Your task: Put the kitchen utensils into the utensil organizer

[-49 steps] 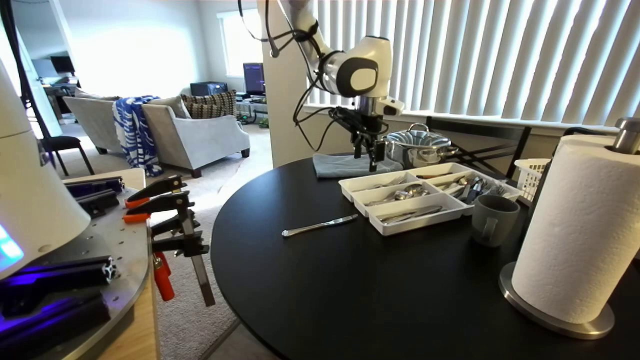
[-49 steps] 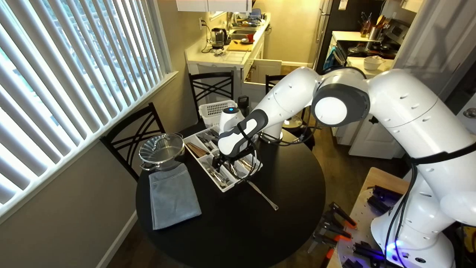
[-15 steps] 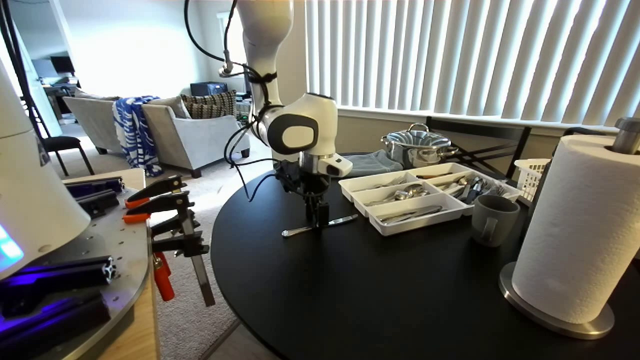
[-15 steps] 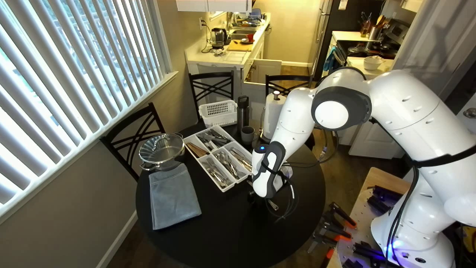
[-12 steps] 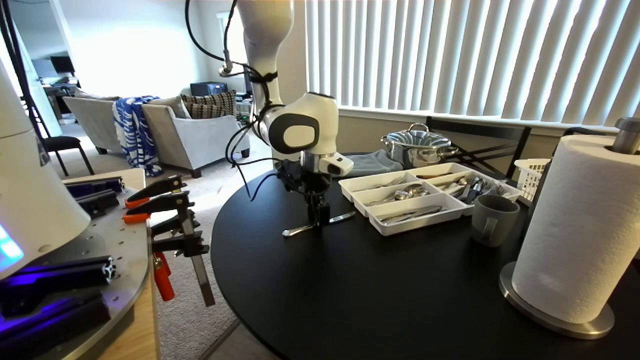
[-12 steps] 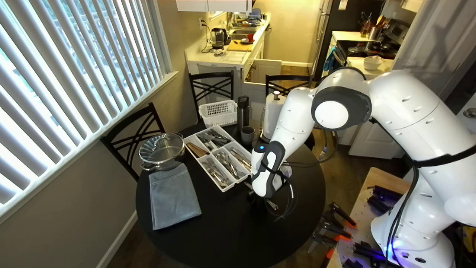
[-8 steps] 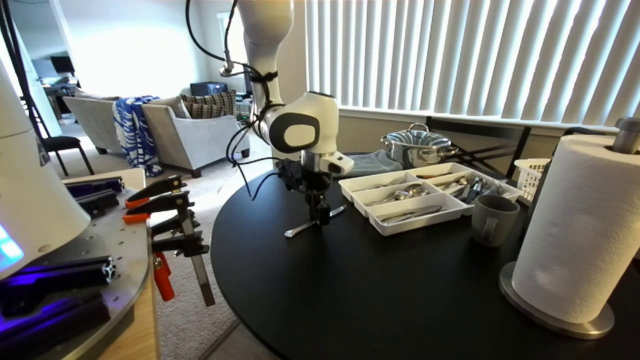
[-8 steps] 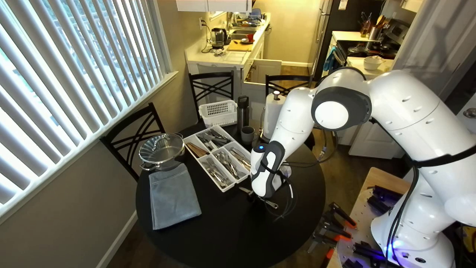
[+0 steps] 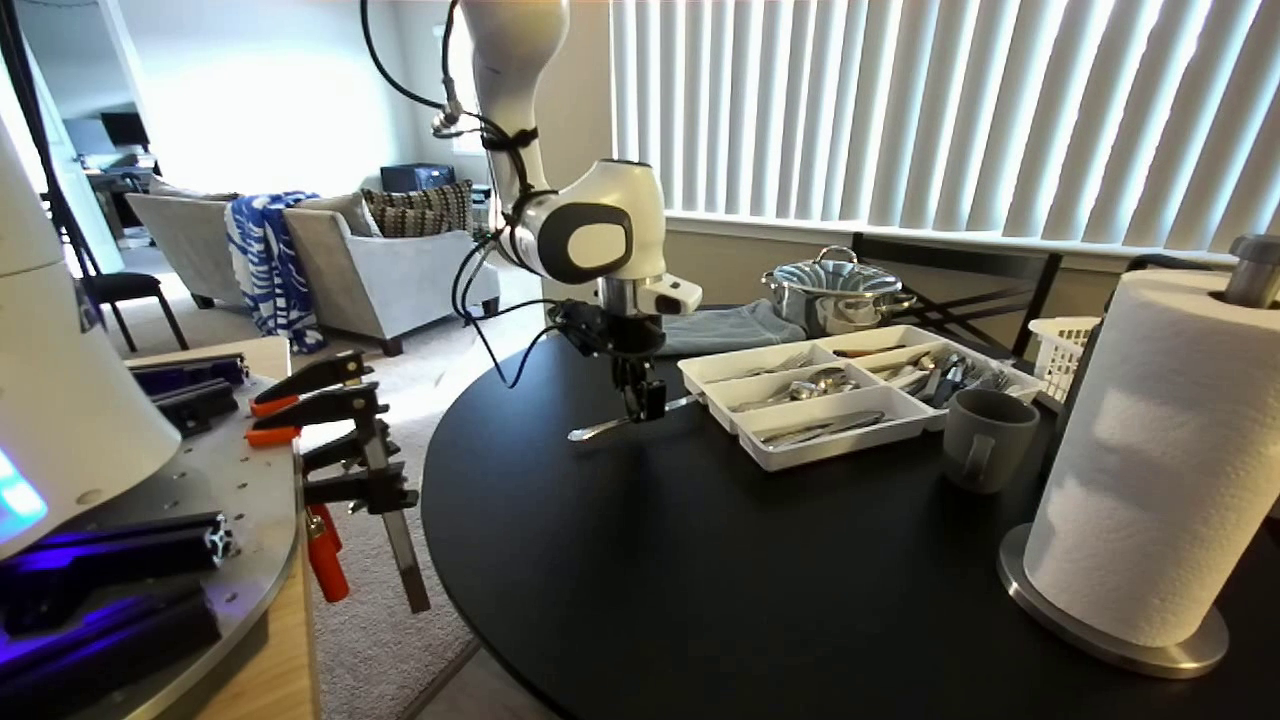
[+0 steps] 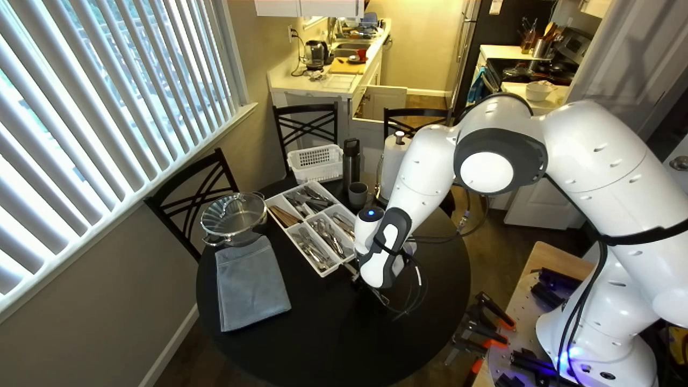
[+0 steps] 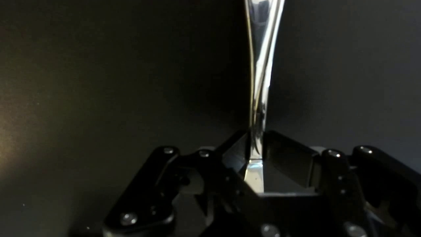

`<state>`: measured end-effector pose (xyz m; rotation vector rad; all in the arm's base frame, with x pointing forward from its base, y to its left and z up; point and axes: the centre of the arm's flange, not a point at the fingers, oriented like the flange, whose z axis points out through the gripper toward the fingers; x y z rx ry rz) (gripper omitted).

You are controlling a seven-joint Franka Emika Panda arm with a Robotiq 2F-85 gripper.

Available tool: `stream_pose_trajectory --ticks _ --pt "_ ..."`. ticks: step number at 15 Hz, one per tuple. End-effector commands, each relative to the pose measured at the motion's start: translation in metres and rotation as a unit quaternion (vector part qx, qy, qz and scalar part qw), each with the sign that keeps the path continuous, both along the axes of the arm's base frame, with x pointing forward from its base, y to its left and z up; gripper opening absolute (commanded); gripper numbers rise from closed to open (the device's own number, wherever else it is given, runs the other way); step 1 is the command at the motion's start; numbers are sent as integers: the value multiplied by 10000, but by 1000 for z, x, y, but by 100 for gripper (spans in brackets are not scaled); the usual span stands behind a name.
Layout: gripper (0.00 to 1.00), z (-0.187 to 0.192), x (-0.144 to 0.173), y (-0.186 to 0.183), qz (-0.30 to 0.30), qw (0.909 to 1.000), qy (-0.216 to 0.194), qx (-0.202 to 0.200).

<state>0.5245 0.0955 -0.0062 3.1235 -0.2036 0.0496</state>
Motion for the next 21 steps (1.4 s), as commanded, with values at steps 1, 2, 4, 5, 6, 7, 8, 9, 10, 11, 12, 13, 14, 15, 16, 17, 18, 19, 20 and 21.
stream_pose_trajectory --ticks 1,2,4,5,6,7,8,9,10,11,12,13,14,15,16,17,18,19,20,21 --pt "5 47 -11 5 129 9992 -377 -73" --pt "5 55 -13 5 134 9989 -439 -67" --pt "5 64 -18 3 140 9984 -543 -34" --pt "5 68 -20 1 119 9982 -584 -22" --pt "5 71 -21 -1 103 9980 -617 4" --pt "5 74 -23 -3 98 9979 -639 25" --pt "5 77 -25 -5 155 9978 -640 83" --pt "5 79 -26 -7 233 9980 -569 156" --pt "5 80 -28 -9 288 9978 -544 228" --pt "5 83 -30 -11 318 9977 -526 280" --pt "5 85 -34 -12 441 9970 -507 392" --pt "5 89 -37 -13 642 9955 -444 546" --pt "5 93 -42 -13 910 9925 -383 725" --pt "5 96 -45 -11 1100 9897 -311 863" --pt "5 100 -49 -11 1229 9872 -317 967" --pt "5 104 -51 -13 1259 9859 -315 1053" --pt "5 106 -51 -15 1196 9863 -308 1097" --pt "5 107 -49 -20 993 9882 -340 1118" --pt "5 107 -45 -25 814 9892 -395 1151" --pt "5 106 -37 -33 649 9894 -480 1206"
